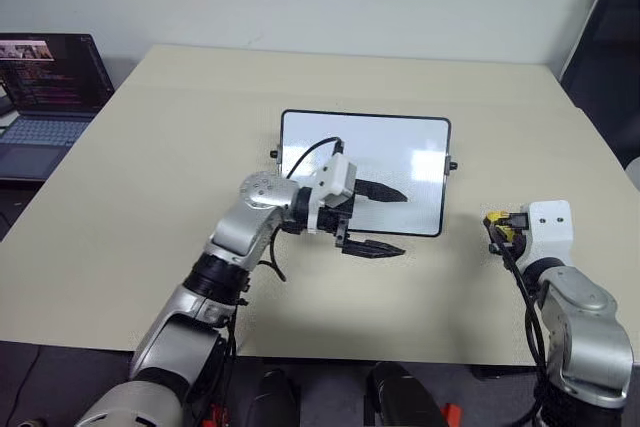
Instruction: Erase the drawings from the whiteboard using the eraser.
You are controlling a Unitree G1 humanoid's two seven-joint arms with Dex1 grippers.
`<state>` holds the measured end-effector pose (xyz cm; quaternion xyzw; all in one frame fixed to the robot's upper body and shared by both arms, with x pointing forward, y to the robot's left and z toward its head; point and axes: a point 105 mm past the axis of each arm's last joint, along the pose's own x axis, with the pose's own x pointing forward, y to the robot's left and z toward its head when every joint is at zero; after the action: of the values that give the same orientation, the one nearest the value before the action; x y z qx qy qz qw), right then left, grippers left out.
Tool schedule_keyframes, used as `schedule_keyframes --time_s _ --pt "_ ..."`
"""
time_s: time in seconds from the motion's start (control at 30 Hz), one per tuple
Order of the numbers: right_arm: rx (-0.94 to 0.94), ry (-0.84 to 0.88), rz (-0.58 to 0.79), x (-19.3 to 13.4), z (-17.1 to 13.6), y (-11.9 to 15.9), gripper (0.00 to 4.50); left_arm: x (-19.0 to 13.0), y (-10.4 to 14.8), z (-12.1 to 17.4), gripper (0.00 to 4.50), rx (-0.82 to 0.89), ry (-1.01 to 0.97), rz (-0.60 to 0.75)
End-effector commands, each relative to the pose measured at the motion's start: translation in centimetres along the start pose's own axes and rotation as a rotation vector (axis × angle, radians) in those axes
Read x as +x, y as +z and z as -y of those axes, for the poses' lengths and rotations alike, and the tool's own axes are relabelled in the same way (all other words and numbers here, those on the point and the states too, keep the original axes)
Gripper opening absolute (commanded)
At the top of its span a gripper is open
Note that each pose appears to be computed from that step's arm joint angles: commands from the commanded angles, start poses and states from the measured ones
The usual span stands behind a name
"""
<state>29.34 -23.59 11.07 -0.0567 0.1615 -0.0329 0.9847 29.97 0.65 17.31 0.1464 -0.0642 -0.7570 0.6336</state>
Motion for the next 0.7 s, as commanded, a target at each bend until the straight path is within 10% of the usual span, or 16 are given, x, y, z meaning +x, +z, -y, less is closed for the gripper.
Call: schedule_keyframes --time_s 0.03,0.3,0.6,0.7 --pt "0.003 -0.018 0.053 0.4 0.8 1.0 1.12 0.9 0.7 -0.3 4.5 0.083 -0.041 -0.023" --pt "0.034 -0.028 0.05 2.2 1.8 0.8 1.12 2.1 -0.6 -0.3 4.5 0.106 -0.044 -0.076" --pt "0.043 -0.019 0.064 2.9 2.4 1.0 4.33 2.6 -0.8 -0.7 4.5 0.111 -0.03 -0.112" --pt "0.034 0.003 0.096 2.4 2.2 1.9 4.46 2.5 -1.0 -0.9 4.5 0.119 -0.009 -0.126"
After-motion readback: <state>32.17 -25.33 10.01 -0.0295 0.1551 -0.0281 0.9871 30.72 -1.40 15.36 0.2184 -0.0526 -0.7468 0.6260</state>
